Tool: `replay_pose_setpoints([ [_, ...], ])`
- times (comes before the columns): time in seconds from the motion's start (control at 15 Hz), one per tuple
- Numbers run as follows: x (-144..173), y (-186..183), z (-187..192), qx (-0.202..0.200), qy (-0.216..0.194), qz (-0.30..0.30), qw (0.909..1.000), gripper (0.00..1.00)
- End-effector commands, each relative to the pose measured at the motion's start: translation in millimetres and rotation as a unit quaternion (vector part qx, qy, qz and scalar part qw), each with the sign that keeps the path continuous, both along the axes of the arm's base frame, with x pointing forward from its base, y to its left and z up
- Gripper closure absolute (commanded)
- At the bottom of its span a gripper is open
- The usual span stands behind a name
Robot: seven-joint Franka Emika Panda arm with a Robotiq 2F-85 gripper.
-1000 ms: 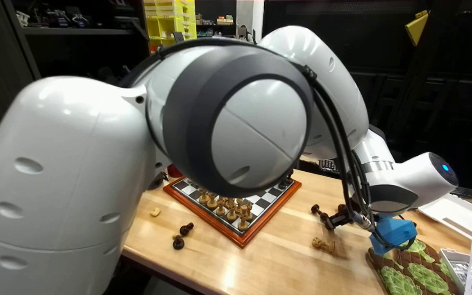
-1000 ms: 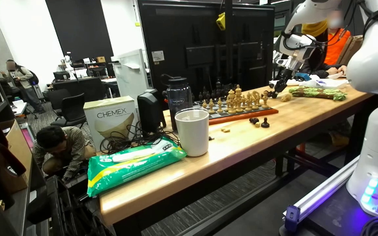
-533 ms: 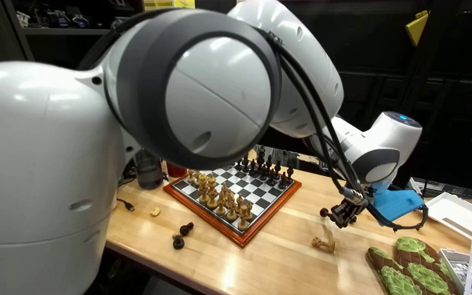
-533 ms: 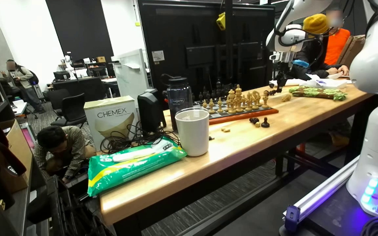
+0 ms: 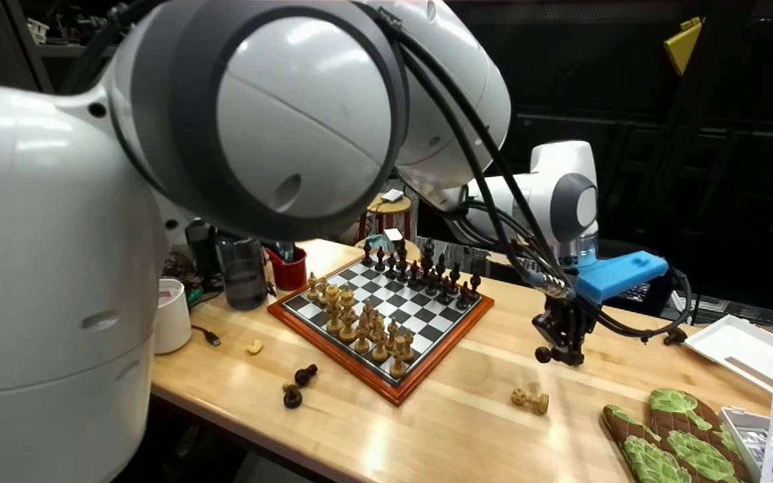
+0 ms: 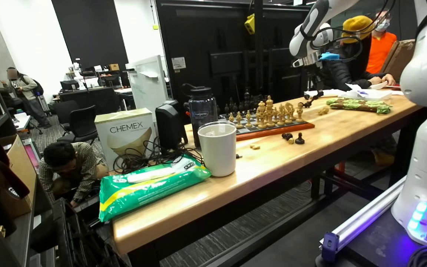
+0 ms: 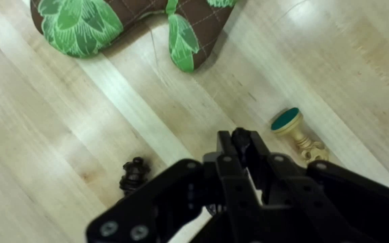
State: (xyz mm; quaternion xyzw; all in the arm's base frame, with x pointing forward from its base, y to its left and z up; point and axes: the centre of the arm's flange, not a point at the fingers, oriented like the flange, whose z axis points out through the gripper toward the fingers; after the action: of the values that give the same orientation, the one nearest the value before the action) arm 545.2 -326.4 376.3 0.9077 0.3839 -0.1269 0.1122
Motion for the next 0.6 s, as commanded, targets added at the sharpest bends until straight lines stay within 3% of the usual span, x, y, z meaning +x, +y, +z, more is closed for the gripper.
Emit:
replay_pose_setpoints([
  [0.0, 7.0, 27.9, 11.6, -0.048, 0.073, -0.017, 0.9960, 0.96],
  [0.53, 31.5, 75.7, 1.4, -0.104, 0.213, -0.004, 0.9715, 0.96],
])
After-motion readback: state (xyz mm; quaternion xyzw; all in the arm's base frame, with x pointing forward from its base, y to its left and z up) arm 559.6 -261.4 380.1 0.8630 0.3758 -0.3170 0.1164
